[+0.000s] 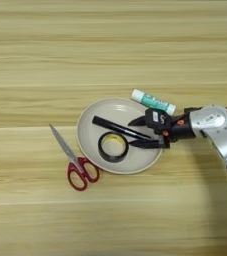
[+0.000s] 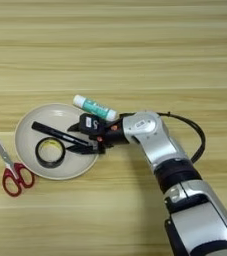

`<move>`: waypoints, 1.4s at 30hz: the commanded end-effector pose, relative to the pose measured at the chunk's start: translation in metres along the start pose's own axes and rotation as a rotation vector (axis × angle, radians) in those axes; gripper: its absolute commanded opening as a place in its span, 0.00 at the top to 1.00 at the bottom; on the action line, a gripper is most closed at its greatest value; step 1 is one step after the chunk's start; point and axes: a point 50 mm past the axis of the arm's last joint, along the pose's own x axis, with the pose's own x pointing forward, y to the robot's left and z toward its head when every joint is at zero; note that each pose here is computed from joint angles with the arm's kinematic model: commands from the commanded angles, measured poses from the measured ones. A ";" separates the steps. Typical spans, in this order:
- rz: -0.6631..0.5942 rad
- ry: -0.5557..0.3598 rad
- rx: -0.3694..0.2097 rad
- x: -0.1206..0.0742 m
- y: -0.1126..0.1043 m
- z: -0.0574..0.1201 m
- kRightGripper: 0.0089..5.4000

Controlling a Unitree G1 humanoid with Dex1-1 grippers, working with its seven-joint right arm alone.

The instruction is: Move the objects on the table

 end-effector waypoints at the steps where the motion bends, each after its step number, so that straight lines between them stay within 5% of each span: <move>1: -0.013 0.080 -0.015 -0.001 -0.005 -0.004 0.63; 11: -0.027 0.070 -0.024 0.000 -0.007 -0.003 0.84; 21: -0.071 0.044 -0.030 -0.002 -0.013 0.002 0.84; 42: -0.277 -0.153 -0.075 -0.035 -0.043 0.045 0.84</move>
